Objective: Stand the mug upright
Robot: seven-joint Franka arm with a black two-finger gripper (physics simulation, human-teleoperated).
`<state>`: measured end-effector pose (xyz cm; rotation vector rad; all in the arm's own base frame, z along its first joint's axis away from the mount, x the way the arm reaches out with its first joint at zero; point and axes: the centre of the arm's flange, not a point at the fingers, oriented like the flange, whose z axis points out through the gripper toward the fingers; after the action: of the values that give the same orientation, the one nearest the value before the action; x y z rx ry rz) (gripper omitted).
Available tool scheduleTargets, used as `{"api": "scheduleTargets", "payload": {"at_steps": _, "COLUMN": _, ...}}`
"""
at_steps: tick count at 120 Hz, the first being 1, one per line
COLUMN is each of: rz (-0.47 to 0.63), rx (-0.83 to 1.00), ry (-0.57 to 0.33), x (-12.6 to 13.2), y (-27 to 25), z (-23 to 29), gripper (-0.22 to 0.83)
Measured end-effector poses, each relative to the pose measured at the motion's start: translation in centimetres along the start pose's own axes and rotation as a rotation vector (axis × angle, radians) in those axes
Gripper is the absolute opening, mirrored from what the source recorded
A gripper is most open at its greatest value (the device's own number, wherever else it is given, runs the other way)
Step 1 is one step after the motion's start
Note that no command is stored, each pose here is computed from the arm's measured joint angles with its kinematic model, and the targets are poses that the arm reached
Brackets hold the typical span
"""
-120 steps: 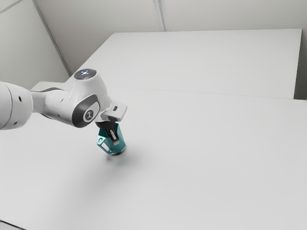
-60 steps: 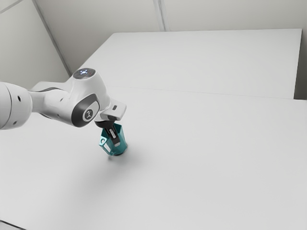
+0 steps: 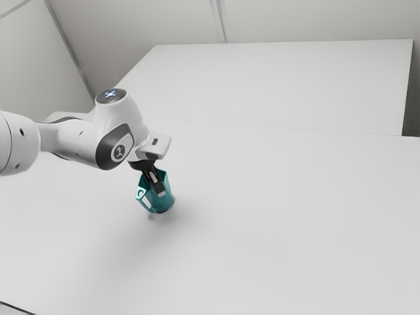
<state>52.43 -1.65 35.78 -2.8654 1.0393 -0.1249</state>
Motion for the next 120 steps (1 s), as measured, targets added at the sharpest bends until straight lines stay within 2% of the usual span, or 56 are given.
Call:
{"api": "scheduleTargets", "payload": {"at_steps": 38, "rz": -0.034, "rx": -0.012, "ry": 0.054, "x": 0.2, "y": 0.1, "z": -2.0, "gripper": 0.3}}
{"api": "scheduleTargets", "payload": {"at_steps": 66, "rz": -0.043, "rx": -0.037, "ry": 0.102, "x": 1.6, "y": 1.2, "z": -3.6, "gripper": 0.31}}
{"api": "scheduleTargets", "payload": {"at_steps": 92, "rz": -0.043, "rx": -0.018, "ry": 0.164, "x": 3.8, "y": 0.4, "z": -7.5, "gripper": 0.33}}
{"api": "scheduleTargets", "payload": {"at_steps": 107, "rz": -0.047, "rx": -0.001, "ry": 0.192, "x": 6.0, "y": -1.1, "z": -11.7, "gripper": 0.41}}
{"api": "scheduleTargets", "payload": {"at_steps": 120, "rz": -0.08, "rx": -0.022, "ry": 0.178, "x": 7.7, "y": -2.5, "z": -13.7, "gripper": 0.49}}
